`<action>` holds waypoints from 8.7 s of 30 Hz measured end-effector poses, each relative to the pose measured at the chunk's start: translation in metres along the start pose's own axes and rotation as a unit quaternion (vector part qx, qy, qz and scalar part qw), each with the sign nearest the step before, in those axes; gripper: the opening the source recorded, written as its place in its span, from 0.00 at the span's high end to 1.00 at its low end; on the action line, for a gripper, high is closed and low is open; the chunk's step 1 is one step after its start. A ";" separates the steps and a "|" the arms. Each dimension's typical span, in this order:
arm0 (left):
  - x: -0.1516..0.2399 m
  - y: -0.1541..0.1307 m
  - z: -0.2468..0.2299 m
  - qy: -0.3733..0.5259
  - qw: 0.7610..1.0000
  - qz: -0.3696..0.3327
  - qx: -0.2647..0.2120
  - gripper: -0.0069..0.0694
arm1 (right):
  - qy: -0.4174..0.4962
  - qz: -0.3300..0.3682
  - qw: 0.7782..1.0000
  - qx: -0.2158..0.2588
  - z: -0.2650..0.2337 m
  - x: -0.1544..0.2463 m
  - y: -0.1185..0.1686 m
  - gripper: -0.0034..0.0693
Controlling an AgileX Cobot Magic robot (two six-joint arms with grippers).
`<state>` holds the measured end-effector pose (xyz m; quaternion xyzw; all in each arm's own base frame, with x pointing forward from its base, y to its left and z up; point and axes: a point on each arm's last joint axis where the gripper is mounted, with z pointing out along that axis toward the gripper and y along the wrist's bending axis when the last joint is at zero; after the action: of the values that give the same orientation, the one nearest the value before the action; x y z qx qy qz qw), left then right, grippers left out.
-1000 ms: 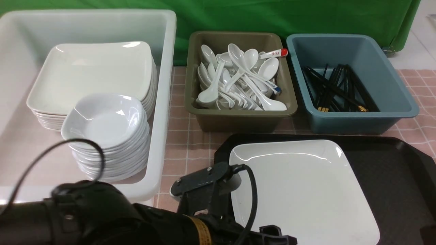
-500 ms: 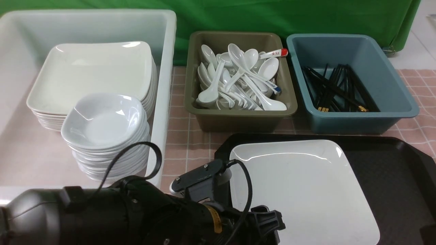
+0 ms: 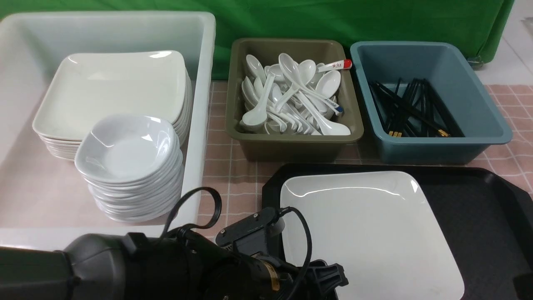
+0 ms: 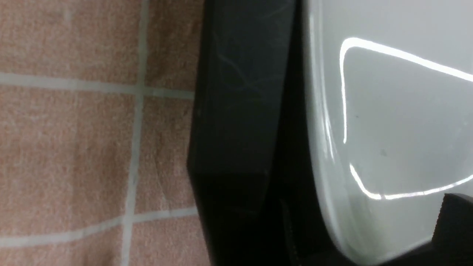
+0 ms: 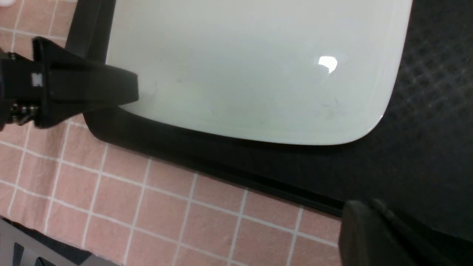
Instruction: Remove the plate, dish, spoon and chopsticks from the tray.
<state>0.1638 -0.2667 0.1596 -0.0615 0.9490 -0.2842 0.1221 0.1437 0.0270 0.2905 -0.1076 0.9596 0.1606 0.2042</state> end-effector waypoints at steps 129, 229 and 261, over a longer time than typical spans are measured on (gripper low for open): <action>-0.289 0.248 -0.203 -0.345 0.934 -0.020 -0.094 0.33 | -0.148 -0.065 0.986 0.044 -0.104 0.000 0.039 0.87; -0.089 0.072 -0.356 -0.266 0.920 0.278 -0.068 0.91 | -0.412 -0.037 0.889 0.197 0.051 0.129 -0.027 0.69; -0.080 0.060 -0.342 -0.207 0.918 0.328 -0.085 0.91 | -0.409 -0.048 0.887 0.208 0.051 0.129 -0.028 0.63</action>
<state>0.1464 -0.0229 0.4181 0.1855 0.8901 -0.1279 0.3962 0.0539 0.0012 0.1841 -0.0330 0.7960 -0.0226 0.6040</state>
